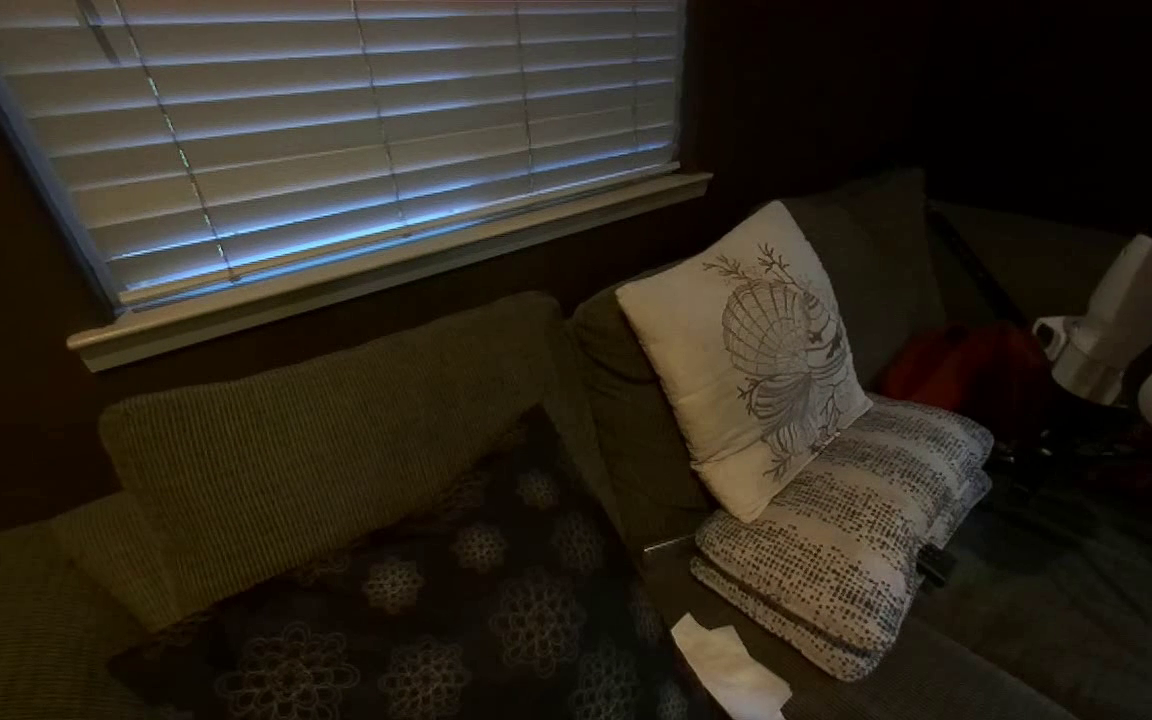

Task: Place the remote control underneath the white cushions.

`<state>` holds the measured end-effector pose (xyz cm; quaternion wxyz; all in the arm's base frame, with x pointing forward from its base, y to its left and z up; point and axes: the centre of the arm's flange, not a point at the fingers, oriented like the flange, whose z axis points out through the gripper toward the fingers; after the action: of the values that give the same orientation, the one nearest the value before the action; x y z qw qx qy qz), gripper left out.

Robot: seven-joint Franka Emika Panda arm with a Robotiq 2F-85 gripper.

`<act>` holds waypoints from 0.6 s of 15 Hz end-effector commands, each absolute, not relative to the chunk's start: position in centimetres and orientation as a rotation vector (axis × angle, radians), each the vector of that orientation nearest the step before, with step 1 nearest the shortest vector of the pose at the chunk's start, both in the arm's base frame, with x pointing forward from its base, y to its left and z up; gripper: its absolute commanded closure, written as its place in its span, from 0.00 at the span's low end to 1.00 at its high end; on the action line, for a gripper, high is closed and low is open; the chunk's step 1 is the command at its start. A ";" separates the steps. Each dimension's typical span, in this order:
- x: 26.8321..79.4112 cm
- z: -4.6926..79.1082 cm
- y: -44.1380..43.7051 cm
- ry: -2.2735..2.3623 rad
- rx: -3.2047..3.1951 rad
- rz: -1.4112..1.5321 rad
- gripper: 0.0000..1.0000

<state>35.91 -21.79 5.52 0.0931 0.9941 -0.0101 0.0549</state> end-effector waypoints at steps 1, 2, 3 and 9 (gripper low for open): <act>34.6 10.1 -20.8 -0.011 2.928 0.232 0.00; 34.5 10.7 -20.8 -0.012 2.925 0.241 0.00; 34.4 11.4 -20.8 -0.031 2.941 0.246 0.00; 32.8 15.3 -20.8 -0.105 2.958 0.297 0.00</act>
<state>34.31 -20.98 11.97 0.0919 0.9907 -0.0281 0.0959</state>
